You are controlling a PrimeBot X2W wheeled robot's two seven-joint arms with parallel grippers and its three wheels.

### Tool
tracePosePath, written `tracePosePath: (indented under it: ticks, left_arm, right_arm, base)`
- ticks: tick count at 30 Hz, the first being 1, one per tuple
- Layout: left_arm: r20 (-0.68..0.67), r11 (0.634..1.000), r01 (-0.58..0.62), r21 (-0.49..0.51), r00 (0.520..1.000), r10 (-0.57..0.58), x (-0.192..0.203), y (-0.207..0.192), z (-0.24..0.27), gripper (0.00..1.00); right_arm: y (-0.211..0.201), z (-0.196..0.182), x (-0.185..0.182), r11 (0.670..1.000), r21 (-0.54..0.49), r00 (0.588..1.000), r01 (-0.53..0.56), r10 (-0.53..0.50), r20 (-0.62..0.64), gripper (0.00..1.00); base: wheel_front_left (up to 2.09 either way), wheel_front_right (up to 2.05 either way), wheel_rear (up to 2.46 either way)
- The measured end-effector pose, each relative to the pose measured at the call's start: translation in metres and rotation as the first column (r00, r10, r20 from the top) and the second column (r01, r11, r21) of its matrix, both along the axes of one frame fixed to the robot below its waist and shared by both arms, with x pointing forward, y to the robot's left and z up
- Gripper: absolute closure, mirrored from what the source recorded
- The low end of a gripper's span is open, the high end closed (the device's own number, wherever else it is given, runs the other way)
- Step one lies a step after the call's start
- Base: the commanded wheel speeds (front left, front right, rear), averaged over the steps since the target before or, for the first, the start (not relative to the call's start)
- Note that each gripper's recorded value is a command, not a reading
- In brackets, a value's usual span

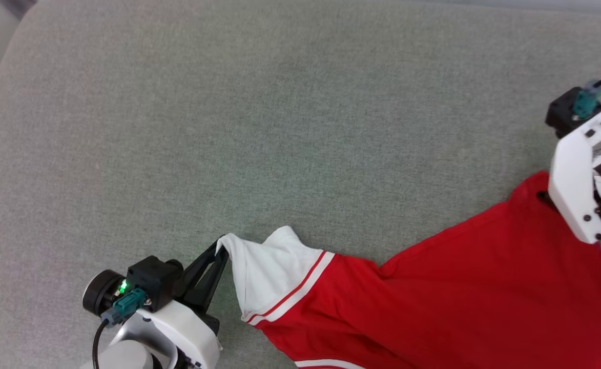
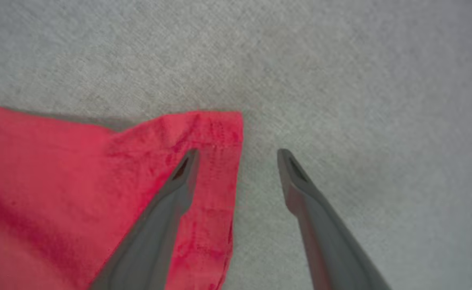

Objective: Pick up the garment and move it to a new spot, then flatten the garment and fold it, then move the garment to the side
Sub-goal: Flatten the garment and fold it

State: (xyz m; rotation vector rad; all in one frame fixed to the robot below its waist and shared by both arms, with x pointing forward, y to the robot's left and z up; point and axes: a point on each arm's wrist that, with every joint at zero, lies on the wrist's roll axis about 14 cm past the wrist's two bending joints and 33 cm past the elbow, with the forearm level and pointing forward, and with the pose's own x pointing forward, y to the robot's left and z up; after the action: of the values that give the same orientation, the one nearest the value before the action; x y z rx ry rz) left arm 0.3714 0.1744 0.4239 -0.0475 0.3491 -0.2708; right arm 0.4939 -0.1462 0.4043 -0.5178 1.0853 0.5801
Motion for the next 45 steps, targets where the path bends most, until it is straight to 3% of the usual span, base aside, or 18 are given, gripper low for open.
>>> tracePosePath:
  ticks: [4, 10, 11, 12, 19, 24, 30, 34, 36, 38, 39, 45]
  left_arm:
    - [-0.017, 1.000, -0.006, 0.005, 1.000, 0.006, 0.003, 0.002, -0.007, 1.00]
    - [-0.032, 1.000, -0.009, -0.002, 0.999, 0.009, 0.004, 0.000, -0.014, 1.00]
    - [-0.033, 1.000, -0.009, -0.001, 0.999, 0.009, 0.004, 0.000, -0.014, 1.00]
    - [-0.033, 1.000, -0.009, 0.000, 0.999, 0.009, 0.004, 0.001, -0.014, 1.00]
    - [-0.005, 1.000, -0.001, 0.002, 1.000, 0.001, 0.004, 0.000, -0.006, 1.00]
    - [0.070, 1.000, 0.019, 0.017, 0.997, -0.020, 0.004, -0.001, 0.017, 1.00]
    - [0.206, 0.996, 0.072, 0.045, 0.975, -0.080, 0.013, -0.007, 0.066, 1.00]
    - [0.331, 0.988, 0.117, 0.102, 0.932, -0.145, 0.031, -0.011, 0.117, 1.00]
    - [0.355, 0.986, 0.126, 0.110, 0.922, -0.157, 0.036, -0.014, 0.128, 1.00]
    - [0.409, 0.981, 0.140, 0.131, 0.894, -0.182, 0.049, -0.020, 0.151, 1.00]
    - [0.465, 0.978, 0.151, 0.144, 0.862, -0.202, 0.062, -0.025, 0.177, 1.00]
    - [0.597, 0.972, 0.164, 0.170, 0.768, -0.233, 0.104, -0.037, 0.245, 1.00]
  right_arm:
    - [0.010, -0.033, -0.008, 0.999, -0.016, 0.996, -0.037, 0.035, -0.079, 0.00]
    - [0.012, -0.048, -0.012, 0.998, -0.020, 0.991, -0.057, 0.054, -0.119, 0.00]
    - [0.011, -0.048, -0.012, 0.998, -0.024, 0.991, -0.061, 0.058, -0.119, 0.96]
    - [0.011, -0.048, -0.012, 0.998, -0.021, 0.991, -0.062, 0.059, -0.119, 1.00]
    - [0.015, -0.033, -0.007, 0.998, 0.051, 0.998, -0.030, 0.033, -0.054, 1.00]
    - [0.019, 0.007, 0.002, 0.992, 0.119, 0.996, -0.033, 0.022, 0.086, 1.00]
    - [0.018, 0.074, 0.005, 0.976, 0.209, 0.960, -0.062, 0.001, 0.279, 1.00]
    - [0.012, 0.131, 0.006, 0.954, 0.290, 0.899, -0.077, -0.060, 0.433, 1.00]
    - [0.009, 0.141, 0.008, 0.949, 0.304, 0.884, -0.079, -0.074, 0.461, 1.00]
    - [0.002, 0.163, 0.013, 0.942, 0.325, 0.846, -0.081, -0.107, 0.522, 1.00]
    - [-0.003, 0.184, 0.020, 0.932, 0.351, 0.806, -0.089, -0.140, 0.575, 1.00]
    - [-0.010, 0.229, 0.049, 0.916, 0.383, 0.686, -0.119, -0.203, 0.699, 1.00]
  base:
    - [0.00, 0.00, 0.00]
    - [0.00, 0.00, 0.00]
    - [0.00, 0.00, 0.00]
    - [0.00, 0.00, 0.00]
    - [0.00, 0.00, 0.00]
    - [0.00, 0.00, 0.00]
    - [0.00, 0.00, 0.00]
    - [0.00, 0.00, 0.00]
    - [0.00, 0.00, 0.00]
    - [0.00, 0.00, 0.00]
    - [0.00, 0.00, 0.00]
    - [0.00, 0.00, 0.00]
